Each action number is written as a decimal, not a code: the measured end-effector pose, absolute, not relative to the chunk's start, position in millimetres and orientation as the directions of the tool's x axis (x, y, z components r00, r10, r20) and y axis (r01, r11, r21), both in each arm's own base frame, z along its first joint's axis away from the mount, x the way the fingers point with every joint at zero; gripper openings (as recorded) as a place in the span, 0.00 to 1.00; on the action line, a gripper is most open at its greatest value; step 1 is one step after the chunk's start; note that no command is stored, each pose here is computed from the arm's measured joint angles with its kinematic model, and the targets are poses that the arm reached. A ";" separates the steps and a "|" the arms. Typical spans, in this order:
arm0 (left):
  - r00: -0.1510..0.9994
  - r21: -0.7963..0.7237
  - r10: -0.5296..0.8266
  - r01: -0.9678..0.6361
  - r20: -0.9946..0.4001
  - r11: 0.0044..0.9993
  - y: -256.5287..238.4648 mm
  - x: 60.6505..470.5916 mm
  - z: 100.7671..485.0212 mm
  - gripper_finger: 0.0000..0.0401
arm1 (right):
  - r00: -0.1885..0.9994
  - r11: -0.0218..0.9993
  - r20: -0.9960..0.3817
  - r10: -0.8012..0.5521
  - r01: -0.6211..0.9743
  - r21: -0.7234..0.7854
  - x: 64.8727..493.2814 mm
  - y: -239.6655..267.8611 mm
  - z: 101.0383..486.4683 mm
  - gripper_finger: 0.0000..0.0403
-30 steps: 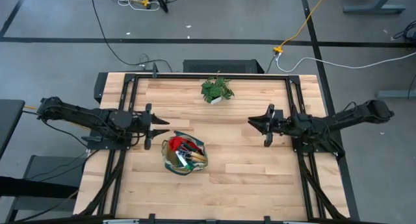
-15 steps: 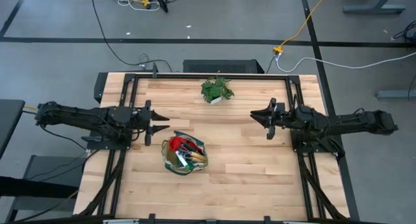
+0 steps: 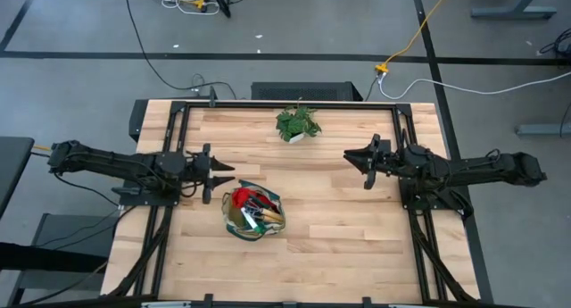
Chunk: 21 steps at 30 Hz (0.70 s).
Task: Pick & Place Garden tools in Gardening bag
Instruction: Return to Home Position
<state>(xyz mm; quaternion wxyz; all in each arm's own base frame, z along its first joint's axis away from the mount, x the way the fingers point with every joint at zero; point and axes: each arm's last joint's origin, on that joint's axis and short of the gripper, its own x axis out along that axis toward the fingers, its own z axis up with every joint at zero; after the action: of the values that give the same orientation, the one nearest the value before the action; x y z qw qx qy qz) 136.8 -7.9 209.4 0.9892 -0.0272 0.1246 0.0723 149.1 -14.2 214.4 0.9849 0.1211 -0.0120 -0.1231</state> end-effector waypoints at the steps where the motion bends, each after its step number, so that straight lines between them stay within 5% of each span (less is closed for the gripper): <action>1: 0.959 -0.037 0.136 -0.150 -0.247 0.988 -7.9 136.8 209.7 0.35 | 0.969 0.940 -0.011 -0.245 0.241 0.241 149.1 -14.2 214.0 0.17; 21: 0.955 -0.024 0.146 -0.157 -0.258 0.987 -7.7 136.6 204.9 0.35 | 0.974 0.946 0.048 -0.223 0.204 0.254 136.5 -12.8 171.7 0.17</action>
<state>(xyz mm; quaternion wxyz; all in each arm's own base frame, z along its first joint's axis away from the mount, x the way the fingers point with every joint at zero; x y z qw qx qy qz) 136.6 -7.7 204.9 0.9885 -0.0219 0.1287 0.0765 136.5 -12.8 171.7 0.9855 0.1246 -0.0382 -0.1082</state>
